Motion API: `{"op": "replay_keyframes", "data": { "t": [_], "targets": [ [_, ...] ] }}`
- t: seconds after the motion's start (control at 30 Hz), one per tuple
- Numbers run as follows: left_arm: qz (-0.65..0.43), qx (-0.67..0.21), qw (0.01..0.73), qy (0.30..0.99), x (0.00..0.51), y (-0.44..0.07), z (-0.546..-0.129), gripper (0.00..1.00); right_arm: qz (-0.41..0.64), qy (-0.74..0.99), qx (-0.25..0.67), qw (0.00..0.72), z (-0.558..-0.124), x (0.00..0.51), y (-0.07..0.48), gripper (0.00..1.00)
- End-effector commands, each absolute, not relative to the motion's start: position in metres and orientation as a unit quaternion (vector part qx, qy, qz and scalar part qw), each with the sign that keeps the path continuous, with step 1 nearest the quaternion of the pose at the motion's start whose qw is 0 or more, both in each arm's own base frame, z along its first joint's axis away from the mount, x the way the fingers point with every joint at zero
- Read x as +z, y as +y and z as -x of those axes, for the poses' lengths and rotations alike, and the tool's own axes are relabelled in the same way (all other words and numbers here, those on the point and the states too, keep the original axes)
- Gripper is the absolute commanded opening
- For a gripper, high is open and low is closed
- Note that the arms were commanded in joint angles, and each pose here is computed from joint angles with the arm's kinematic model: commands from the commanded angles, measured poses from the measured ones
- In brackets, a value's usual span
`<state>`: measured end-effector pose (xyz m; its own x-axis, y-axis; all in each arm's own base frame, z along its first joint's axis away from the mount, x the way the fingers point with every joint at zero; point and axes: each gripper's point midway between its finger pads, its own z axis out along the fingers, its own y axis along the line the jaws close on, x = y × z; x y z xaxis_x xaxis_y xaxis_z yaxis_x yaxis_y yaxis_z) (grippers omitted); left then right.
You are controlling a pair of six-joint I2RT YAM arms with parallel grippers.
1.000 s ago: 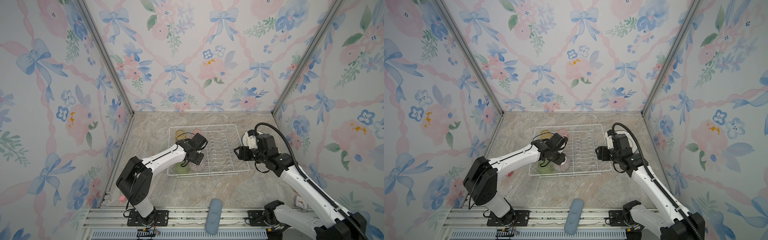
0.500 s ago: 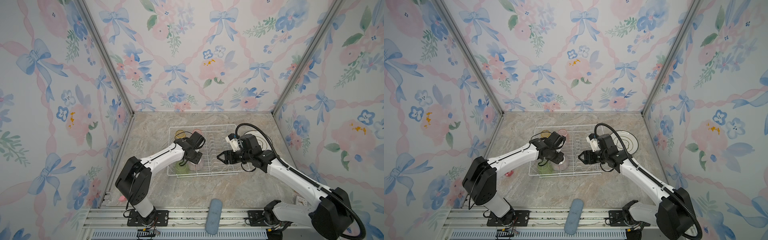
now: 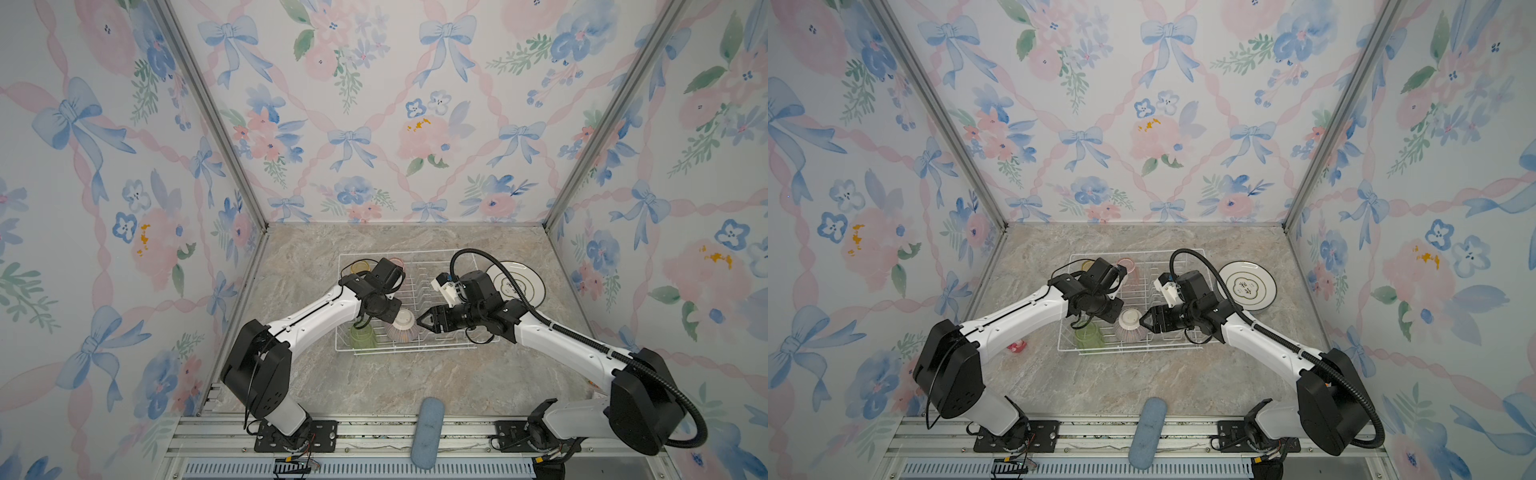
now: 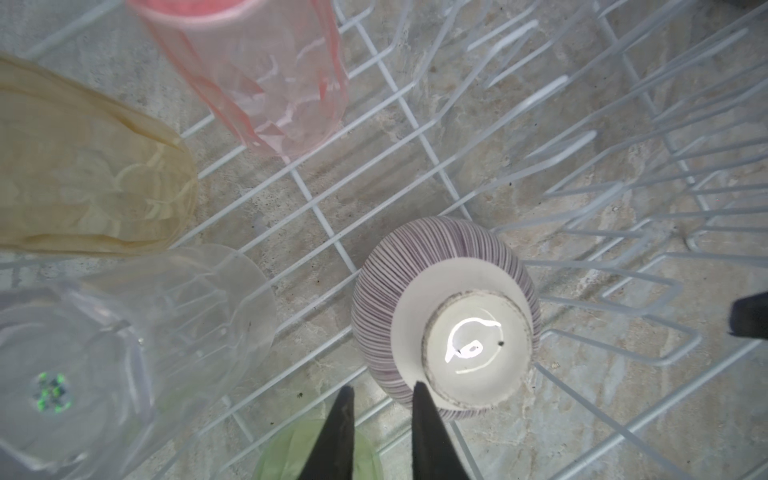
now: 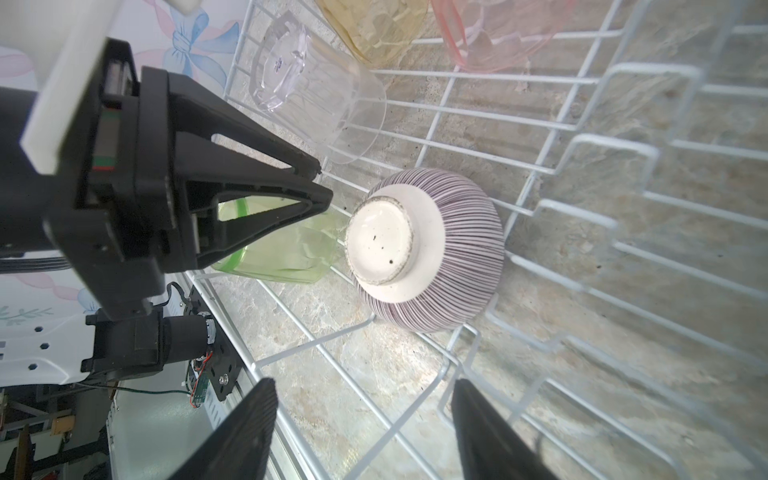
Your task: Unload the mixed dishes from the dish rack
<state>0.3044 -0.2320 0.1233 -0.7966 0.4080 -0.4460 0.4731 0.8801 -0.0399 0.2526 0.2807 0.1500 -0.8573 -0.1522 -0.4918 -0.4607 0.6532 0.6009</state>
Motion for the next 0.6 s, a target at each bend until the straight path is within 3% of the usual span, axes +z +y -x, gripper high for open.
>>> {"op": "replay_keyframes", "data": {
  "t": [0.0,0.23,0.57],
  "targets": [
    [-0.235,-0.083,0.231,0.941,0.136,-0.234,-0.308,0.23,0.173,0.881,0.390,0.203,-0.254,0.153,0.289,0.69],
    [-0.295,-0.035,0.252,0.921,0.138,-0.246,-0.299,0.54,0.177,0.893,0.352,0.217,-0.256,0.155,0.276,0.69],
    [-0.355,-0.004,0.226,0.907,0.130,-0.265,-0.285,0.62,0.167,0.900,0.327,0.235,-0.259,0.166,0.252,0.70]
  ]
}}
